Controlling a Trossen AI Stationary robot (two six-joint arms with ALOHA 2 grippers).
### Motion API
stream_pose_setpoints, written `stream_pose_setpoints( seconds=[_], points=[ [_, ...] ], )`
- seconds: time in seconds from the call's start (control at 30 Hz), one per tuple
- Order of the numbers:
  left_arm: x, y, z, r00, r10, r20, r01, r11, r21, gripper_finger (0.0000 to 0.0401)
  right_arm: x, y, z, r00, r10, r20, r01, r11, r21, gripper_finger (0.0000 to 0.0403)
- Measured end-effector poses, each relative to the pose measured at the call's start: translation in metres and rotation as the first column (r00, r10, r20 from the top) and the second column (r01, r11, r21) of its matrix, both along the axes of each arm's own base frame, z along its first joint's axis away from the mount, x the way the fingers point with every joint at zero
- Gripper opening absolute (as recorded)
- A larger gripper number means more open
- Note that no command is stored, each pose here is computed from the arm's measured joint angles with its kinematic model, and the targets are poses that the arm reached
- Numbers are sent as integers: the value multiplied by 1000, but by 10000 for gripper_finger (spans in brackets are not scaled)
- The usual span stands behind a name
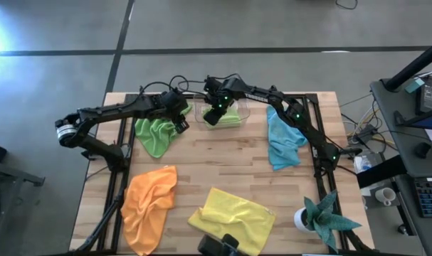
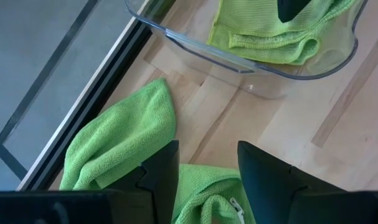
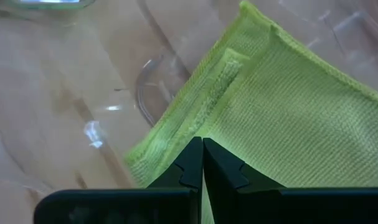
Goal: Fold microfiber towels
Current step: Fold the yellow microfiber towel
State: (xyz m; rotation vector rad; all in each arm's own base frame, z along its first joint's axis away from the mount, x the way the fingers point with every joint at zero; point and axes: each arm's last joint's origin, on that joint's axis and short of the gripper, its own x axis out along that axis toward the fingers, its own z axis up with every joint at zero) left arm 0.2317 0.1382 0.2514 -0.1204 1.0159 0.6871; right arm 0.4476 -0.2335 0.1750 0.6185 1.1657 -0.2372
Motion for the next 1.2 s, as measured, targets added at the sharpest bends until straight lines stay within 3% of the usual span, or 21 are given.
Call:
stream_pose_setpoints(
  seconds=[0.17,0.37,0.63,0.97,1.2],
  points=[
    [-1,-1,0,1000,-3,-1,3,1000,-8,148,-5,0,21,1000,-5,20,5,1000,-15,9],
    [-7,-10,2,999,-31,-26,29,997,-66,148,-21,6,72,999,-1,42,7,990,-141,9],
    [-9,-25,3,998,-43,-45,37,992,-117,148,-50,27,132,996,40,78,-24,983,-184,9],
    [-16,-63,-10,989,-130,-65,119,981,-155,148,-74,93,141,993,108,49,-99,984,-148,9],
    [-34,-92,-22,989,-142,-36,132,972,-194,148,-83,154,140,981,136,139,-119,985,-124,9]
  ],
)
